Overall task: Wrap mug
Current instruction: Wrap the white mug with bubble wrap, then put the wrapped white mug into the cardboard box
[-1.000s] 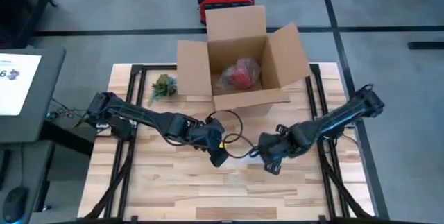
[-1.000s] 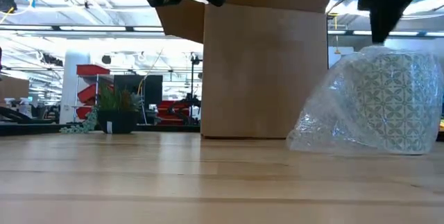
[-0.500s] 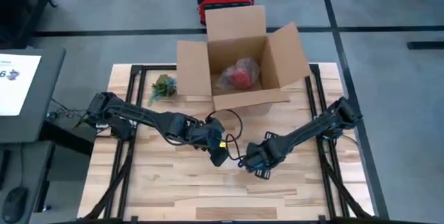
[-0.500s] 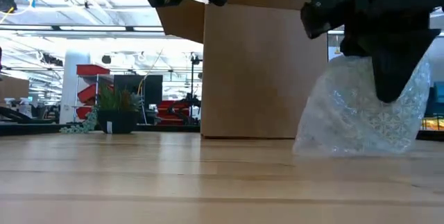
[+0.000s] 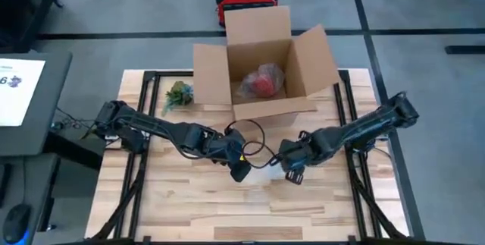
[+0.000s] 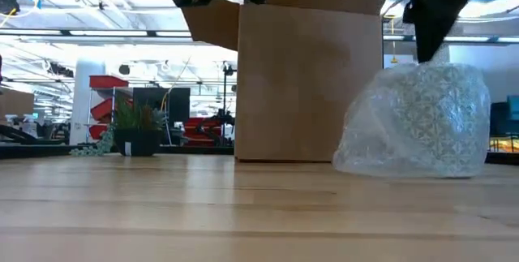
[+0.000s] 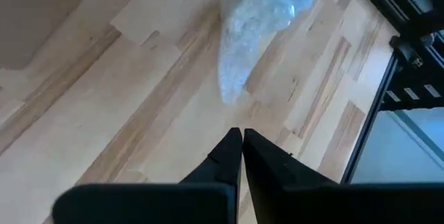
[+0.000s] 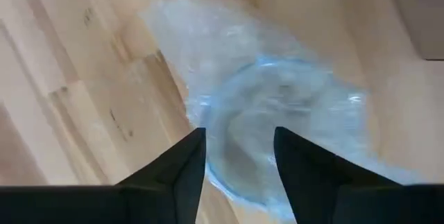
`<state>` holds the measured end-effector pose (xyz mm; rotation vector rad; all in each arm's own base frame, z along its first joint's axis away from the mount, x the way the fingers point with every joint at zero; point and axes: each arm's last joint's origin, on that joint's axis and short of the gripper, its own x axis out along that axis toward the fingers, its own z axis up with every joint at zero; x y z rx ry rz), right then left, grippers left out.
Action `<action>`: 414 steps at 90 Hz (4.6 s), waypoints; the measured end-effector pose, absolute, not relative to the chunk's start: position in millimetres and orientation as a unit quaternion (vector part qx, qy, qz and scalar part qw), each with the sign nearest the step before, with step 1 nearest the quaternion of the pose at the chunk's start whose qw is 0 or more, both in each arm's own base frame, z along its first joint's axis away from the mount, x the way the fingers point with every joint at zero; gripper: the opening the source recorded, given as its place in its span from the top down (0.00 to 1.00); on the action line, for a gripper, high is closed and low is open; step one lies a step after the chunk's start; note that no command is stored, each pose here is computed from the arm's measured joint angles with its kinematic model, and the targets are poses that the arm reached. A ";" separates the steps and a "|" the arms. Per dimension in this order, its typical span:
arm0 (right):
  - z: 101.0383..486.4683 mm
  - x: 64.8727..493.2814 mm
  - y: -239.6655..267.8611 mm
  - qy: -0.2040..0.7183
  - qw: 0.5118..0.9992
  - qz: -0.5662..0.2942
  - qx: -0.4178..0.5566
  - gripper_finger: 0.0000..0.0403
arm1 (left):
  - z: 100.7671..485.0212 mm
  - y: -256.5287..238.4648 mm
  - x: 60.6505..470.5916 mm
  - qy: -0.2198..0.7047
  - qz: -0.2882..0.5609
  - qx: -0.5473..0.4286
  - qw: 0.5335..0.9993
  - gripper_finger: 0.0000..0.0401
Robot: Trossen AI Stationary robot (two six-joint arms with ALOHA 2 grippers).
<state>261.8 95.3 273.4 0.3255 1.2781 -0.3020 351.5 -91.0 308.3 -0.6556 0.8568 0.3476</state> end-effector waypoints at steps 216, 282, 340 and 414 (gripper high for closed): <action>234.1 248.7 163.1 0.655 0.752 -0.075 0.013 0.92 | 470.9 -101.2 349.3 0.098 -0.078 -0.278 0.952 1.00; 527.9 153.9 119.0 0.171 0.960 0.062 0.214 0.92 | 378.8 21.5 385.5 0.420 0.164 -0.120 0.884 0.90; 511.2 268.6 -68.8 0.257 0.920 -0.189 0.227 0.92 | 441.3 -17.1 338.2 0.327 0.065 -0.128 0.934 0.82; 270.8 414.7 -186.4 0.611 0.746 -0.115 0.240 0.90 | 534.6 -3.5 202.3 0.123 0.182 -0.065 0.973 0.82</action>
